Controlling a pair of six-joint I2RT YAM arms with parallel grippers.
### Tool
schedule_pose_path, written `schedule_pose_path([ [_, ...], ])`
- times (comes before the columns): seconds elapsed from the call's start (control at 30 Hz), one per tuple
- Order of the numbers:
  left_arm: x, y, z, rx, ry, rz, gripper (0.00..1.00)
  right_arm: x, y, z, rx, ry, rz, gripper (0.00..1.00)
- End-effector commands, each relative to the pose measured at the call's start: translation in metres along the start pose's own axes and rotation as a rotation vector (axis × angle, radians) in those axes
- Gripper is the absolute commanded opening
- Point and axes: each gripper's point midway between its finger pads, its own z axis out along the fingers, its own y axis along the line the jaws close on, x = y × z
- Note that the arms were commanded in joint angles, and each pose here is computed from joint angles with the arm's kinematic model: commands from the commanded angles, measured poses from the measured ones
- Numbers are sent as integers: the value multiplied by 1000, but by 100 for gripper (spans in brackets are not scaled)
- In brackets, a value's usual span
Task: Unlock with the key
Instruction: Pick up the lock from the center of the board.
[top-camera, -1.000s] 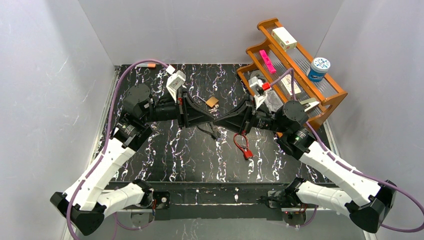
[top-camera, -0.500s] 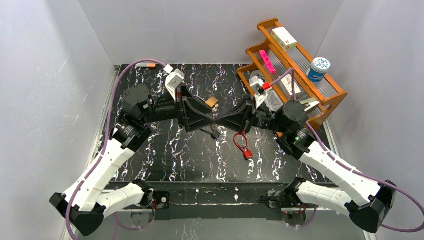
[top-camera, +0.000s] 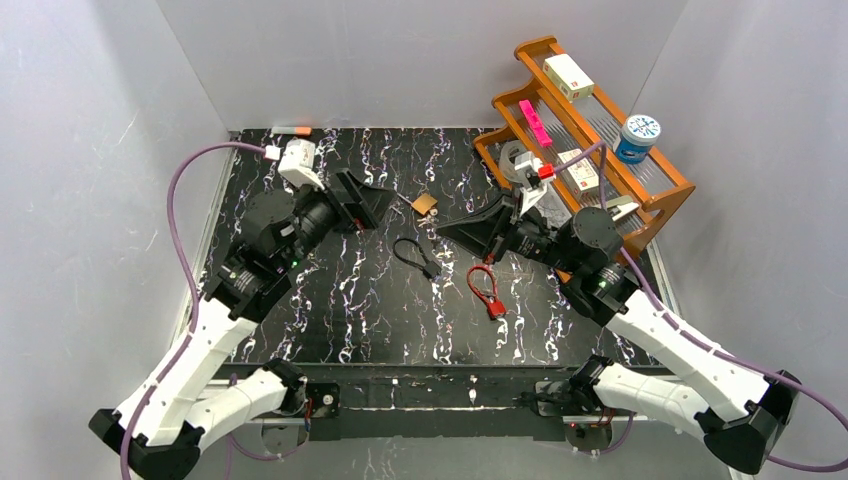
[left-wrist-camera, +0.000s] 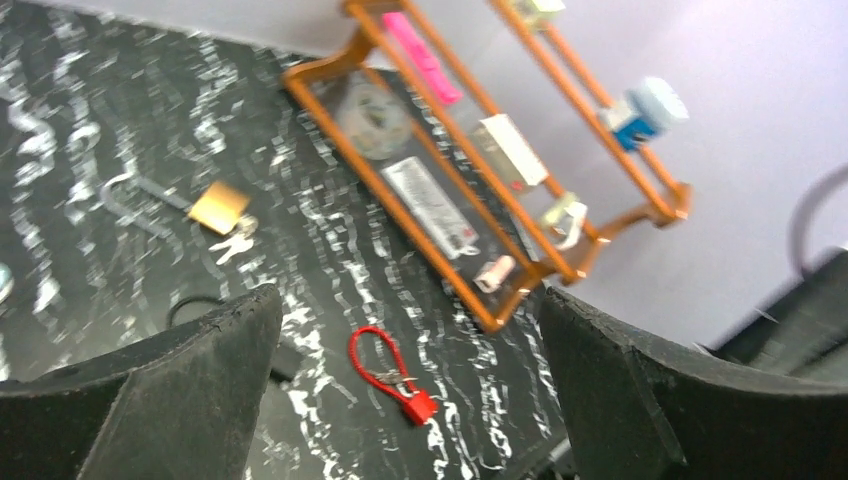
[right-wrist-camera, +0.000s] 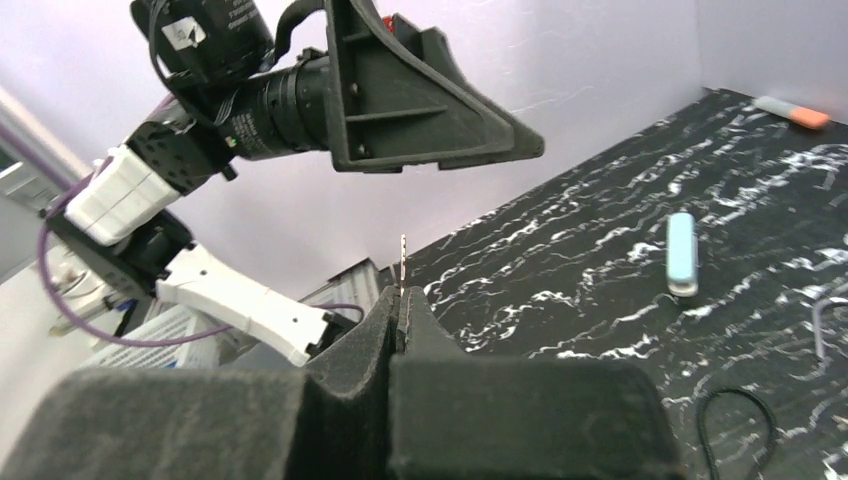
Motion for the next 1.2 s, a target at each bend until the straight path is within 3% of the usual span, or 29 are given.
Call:
schedule_pose_path([
  [0.0,27,73,3,-372,52,-48,98,-10,-27,-9,178,-52,-21,1],
  [0.27,152,115,32,-526,447,-180,93,28,-101,-58,615,-40,80,1],
  [0.43,202,120,61,-557,538,-186,90,58,-132,-97,821,-2,99,1],
  [0.67,275,146,85,-710,703,-137,81,85,-149,-126,926,5,110,1],
  [0.9,300,147,114,-761,726,-84,78,122,-161,-140,965,81,138,1],
  [1.17,310,176,111,-890,714,-4,80,144,-168,-151,988,104,153,1],
])
